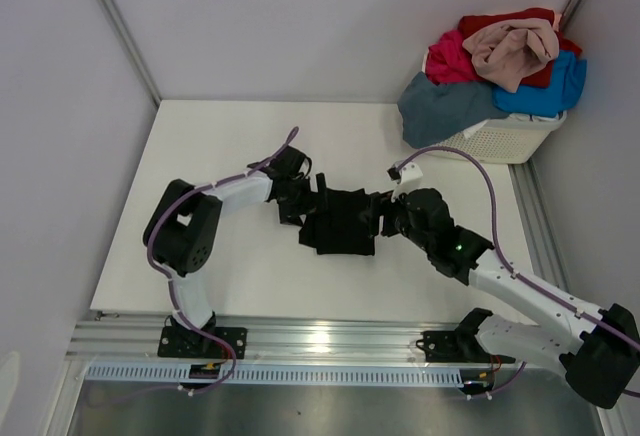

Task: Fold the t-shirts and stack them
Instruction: Put the neatly folded tshirt into the corner of the board with the left arm

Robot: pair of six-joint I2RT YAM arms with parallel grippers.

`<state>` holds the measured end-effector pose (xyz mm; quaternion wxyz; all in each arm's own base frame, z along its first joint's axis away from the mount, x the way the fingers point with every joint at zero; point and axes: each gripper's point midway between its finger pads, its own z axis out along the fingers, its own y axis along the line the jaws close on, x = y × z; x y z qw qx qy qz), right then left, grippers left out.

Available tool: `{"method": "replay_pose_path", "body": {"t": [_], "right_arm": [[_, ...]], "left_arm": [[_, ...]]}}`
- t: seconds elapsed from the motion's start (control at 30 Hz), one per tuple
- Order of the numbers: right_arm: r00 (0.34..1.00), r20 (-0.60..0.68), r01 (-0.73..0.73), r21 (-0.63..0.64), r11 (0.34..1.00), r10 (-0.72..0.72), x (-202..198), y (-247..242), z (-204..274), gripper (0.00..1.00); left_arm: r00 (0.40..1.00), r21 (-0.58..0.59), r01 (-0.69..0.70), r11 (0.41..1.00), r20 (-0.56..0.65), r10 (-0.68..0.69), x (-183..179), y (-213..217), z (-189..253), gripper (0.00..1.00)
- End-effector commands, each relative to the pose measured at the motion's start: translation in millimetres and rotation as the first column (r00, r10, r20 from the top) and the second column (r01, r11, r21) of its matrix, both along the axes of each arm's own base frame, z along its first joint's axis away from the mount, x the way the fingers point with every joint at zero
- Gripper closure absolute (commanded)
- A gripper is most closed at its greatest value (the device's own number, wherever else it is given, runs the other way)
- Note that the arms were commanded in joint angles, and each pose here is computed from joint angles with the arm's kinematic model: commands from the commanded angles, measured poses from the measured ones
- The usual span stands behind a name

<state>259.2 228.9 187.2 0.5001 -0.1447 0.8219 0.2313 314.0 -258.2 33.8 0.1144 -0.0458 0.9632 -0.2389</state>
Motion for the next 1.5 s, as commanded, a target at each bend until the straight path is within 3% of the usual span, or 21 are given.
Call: {"method": "replay_pose_path", "body": {"t": [0.0, 0.27, 0.37, 0.47, 0.5, 0.63, 0.83, 1.2, 1.33, 1.47], "right_arm": [[0.999, 0.022, 0.036, 0.018, 0.999, -0.036, 1.4, -8.4, 8.2, 0.30], [0.998, 0.030, 0.052, 0.028, 0.998, -0.053, 3.8, -11.4, 12.1, 0.31], [0.997, 0.034, 0.064, 0.032, 0.997, -0.065, 4.3, -13.2, 13.8, 0.31], [0.996, 0.036, 0.084, 0.032, 0.996, -0.085, 5.4, -17.4, 14.4, 0.31], [0.995, 0.037, 0.089, 0.033, 0.996, -0.090, 5.3, -18.5, 15.2, 0.32], [0.992, 0.049, 0.113, 0.042, 0.993, -0.115, 5.6, -23.9, 19.4, 0.32], [0.987, 0.075, 0.137, 0.077, 0.988, -0.142, 3.5, -31.1, 30.7, 0.33], [0.987, 0.093, 0.122, 0.127, 0.984, -0.134, -11.0, -38.8, 45.0, 0.33], [0.988, 0.095, 0.109, 0.148, 0.983, -0.124, -18.7, -41.5, 52.8, 0.33], [0.990, 0.075, 0.102, 0.169, 0.980, -0.116, -25.1, -41.4, 56.1, 0.34]], "left_arm": [[0.997, 0.008, 0.061, 0.998, -0.051, -0.060, -12.2, -5.3, -4.6, 0.01], [0.979, 0.029, 0.190, 0.981, -0.078, -0.187, -29.2, -37.8, -10.2, 0.08], [0.972, 0.007, 0.223, 0.975, -0.085, -0.221, -36.1, -49.1, -11.0, 0.17], [0.968, 0.000, 0.232, 0.973, -0.100, -0.231, -40.0, -51.2, -15.3, 0.51], [0.966, -0.004, 0.236, 0.972, -0.109, -0.235, -41.8, -51.3, -16.6, 0.68], [0.964, -0.006, 0.238, 0.971, -0.121, -0.237, -43.7, -50.5, -17.2, 0.99], [0.971, 0.026, 0.224, 0.974, -0.095, -0.221, -29.3, -42.7, -4.8, 1.00], [0.989, 0.076, -0.027, 0.997, 0.149, 0.015, 83.4, 23.7, 68.6, 0.99], [0.949, 0.129, -0.196, 0.972, 0.274, 0.155, 132.9, 72.6, 94.2, 0.99], [0.881, 0.194, -0.384, 0.903, 0.369, 0.295, 169.3, 129.7, 106.5, 1.00]]}}
